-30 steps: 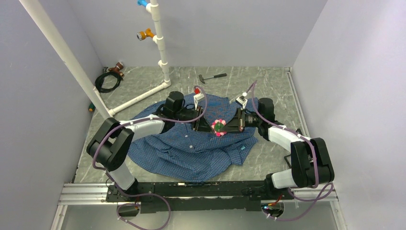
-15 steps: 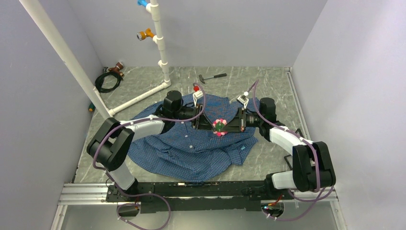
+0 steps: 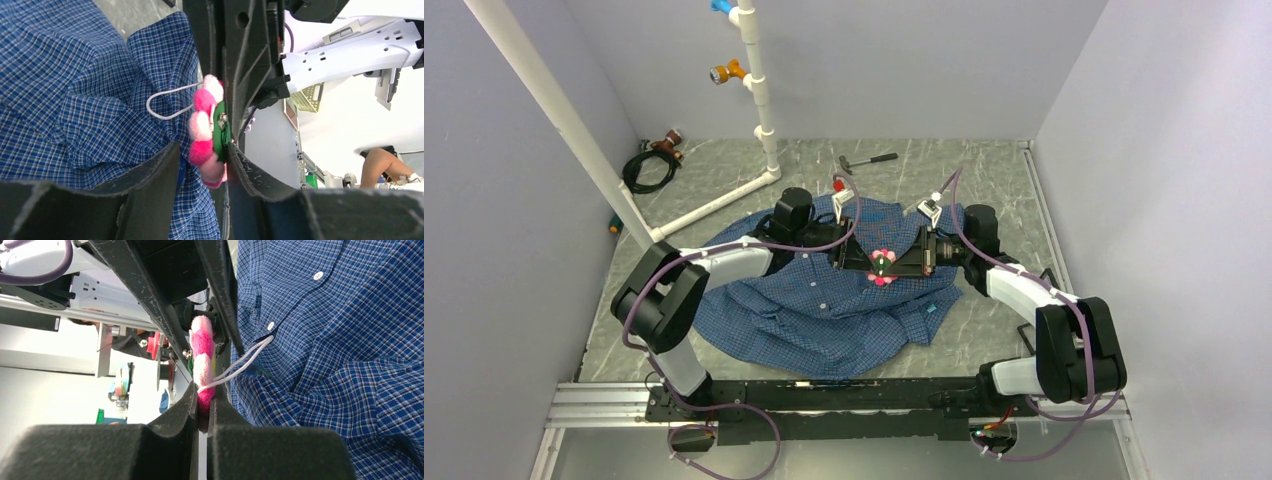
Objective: Remove the brooch from the garment
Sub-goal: Close the brooch.
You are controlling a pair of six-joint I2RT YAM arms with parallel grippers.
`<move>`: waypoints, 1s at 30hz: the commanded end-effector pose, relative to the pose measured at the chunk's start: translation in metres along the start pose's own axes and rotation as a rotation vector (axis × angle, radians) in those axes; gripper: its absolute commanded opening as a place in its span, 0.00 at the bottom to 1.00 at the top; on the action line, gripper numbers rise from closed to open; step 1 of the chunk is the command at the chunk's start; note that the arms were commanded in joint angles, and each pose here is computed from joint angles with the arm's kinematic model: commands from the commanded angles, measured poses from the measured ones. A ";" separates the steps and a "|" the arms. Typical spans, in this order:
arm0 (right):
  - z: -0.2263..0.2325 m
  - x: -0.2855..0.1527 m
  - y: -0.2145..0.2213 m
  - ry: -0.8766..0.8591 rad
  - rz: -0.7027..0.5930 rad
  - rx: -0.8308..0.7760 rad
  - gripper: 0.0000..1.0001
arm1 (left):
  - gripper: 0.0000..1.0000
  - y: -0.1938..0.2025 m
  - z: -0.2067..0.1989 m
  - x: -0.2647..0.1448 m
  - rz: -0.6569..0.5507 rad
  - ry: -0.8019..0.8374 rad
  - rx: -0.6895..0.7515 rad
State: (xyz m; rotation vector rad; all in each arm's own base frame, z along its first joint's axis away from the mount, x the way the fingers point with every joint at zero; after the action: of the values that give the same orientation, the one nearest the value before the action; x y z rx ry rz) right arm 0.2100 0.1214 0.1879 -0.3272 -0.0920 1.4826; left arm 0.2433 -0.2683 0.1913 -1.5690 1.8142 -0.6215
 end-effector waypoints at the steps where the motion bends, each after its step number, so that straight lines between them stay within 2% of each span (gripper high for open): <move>1: 0.009 -0.001 -0.005 -0.025 0.003 -0.076 0.00 | 0.42 -0.012 -0.009 0.001 -0.036 0.075 0.062; 7: 0.006 0.001 -0.006 -0.019 0.002 -0.067 0.00 | 0.39 -0.012 -0.017 0.001 -0.061 0.160 0.069; 11: 0.008 0.001 -0.007 -0.021 0.002 -0.070 0.00 | 0.33 -0.011 -0.017 0.003 -0.051 0.158 0.067; 17: 0.008 0.000 -0.007 -0.018 0.000 -0.073 0.00 | 0.31 -0.007 -0.015 0.002 -0.037 0.147 0.058; 19: 0.008 0.000 -0.007 -0.019 0.000 -0.073 0.00 | 0.25 -0.006 -0.014 0.003 -0.026 0.139 0.052; 23: 0.008 0.000 -0.007 -0.013 -0.006 -0.087 0.00 | 0.00 -0.006 -0.015 0.002 -0.021 0.139 0.054; 26: 0.007 0.000 -0.008 -0.008 -0.005 -0.100 0.00 | 0.00 -0.005 -0.015 0.003 -0.015 0.153 0.038; 30: 0.007 0.000 -0.007 -0.005 0.005 -0.123 0.12 | 0.00 -0.005 -0.014 0.003 -0.012 0.157 0.012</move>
State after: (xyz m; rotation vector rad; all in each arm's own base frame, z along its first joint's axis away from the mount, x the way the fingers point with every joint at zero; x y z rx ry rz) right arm 0.2087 0.1206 0.1851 -0.3585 -0.1281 1.5003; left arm 0.2410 -0.2704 0.1978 -1.6115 1.8696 -0.7019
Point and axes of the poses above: each gripper's point midway between its finger pads, its own x axis out along the fingers, its own z axis along the line the jaws close on, y = z × x, the point moved 10 cm from there along -x, back along the fingers, and after that the axes turned 7 degrees about x, right-handed, at the moved point
